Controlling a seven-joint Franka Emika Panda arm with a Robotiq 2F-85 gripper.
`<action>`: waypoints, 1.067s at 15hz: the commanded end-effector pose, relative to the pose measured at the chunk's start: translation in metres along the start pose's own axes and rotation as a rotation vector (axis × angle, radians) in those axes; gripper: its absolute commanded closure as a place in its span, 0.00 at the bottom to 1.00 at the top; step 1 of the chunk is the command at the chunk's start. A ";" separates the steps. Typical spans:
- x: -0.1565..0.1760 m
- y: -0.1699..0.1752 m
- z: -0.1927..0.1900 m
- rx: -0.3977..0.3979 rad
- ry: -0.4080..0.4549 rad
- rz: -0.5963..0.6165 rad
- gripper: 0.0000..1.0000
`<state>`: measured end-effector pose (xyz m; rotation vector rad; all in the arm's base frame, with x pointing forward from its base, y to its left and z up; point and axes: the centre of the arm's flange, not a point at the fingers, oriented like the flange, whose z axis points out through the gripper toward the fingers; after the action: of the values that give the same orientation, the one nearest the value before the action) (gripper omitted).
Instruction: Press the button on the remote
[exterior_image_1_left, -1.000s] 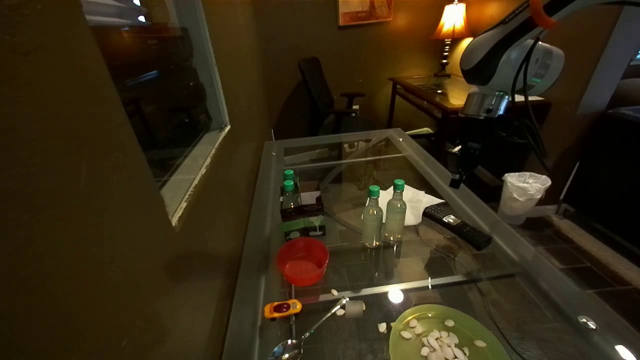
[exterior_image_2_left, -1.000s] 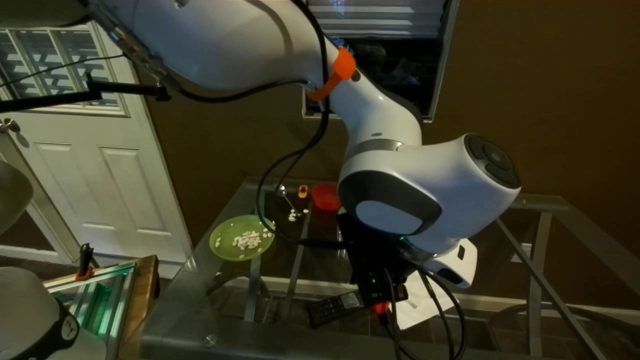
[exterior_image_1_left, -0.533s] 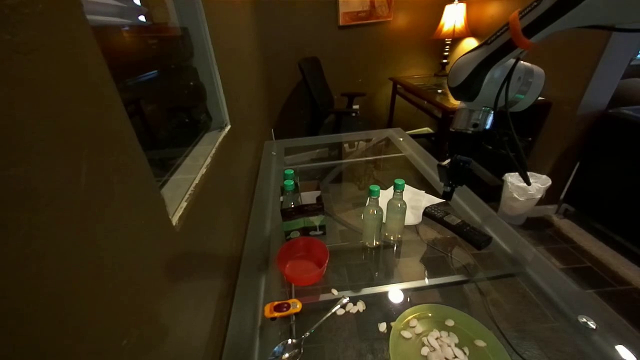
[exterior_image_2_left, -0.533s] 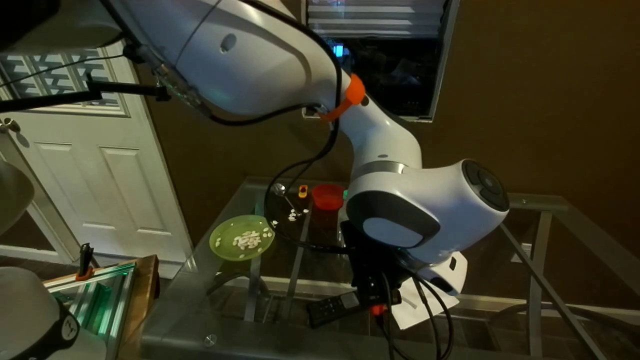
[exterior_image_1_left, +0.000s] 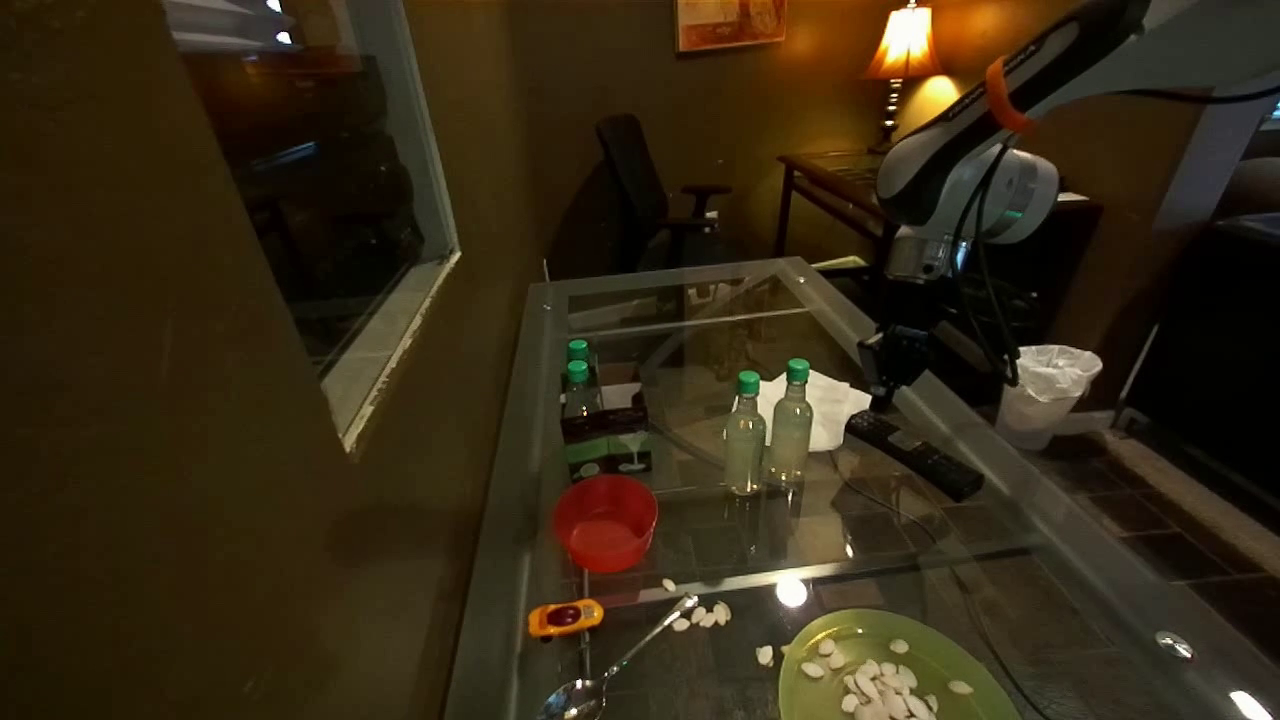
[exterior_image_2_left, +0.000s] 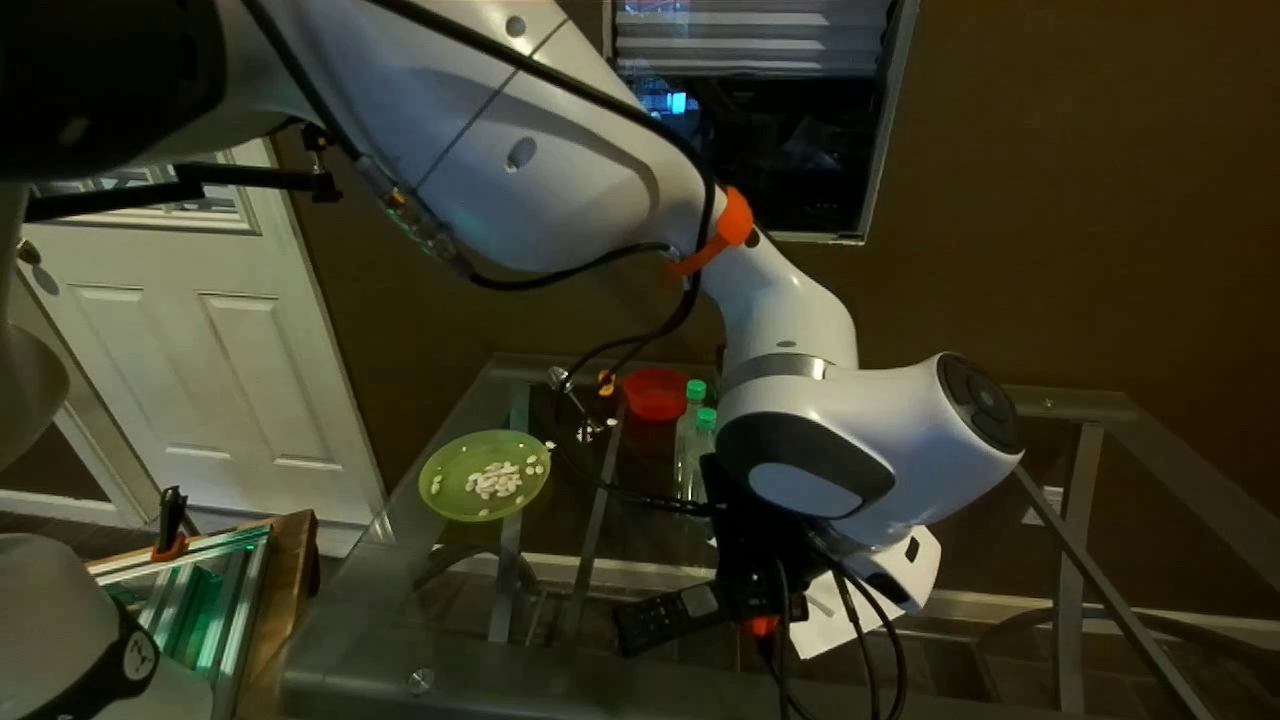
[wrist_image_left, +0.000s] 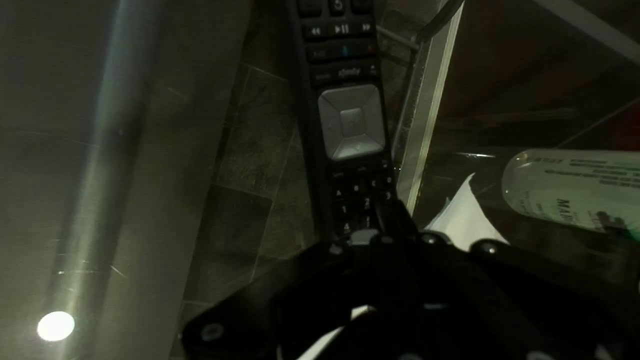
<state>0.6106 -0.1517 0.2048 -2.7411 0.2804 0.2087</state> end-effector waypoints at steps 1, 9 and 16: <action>0.016 0.005 0.005 0.008 -0.014 0.038 1.00; 0.021 0.004 0.008 0.010 -0.029 0.056 1.00; 0.023 0.011 0.013 -0.005 -0.037 0.086 1.00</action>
<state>0.6213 -0.1534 0.1903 -2.7270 0.3549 0.2504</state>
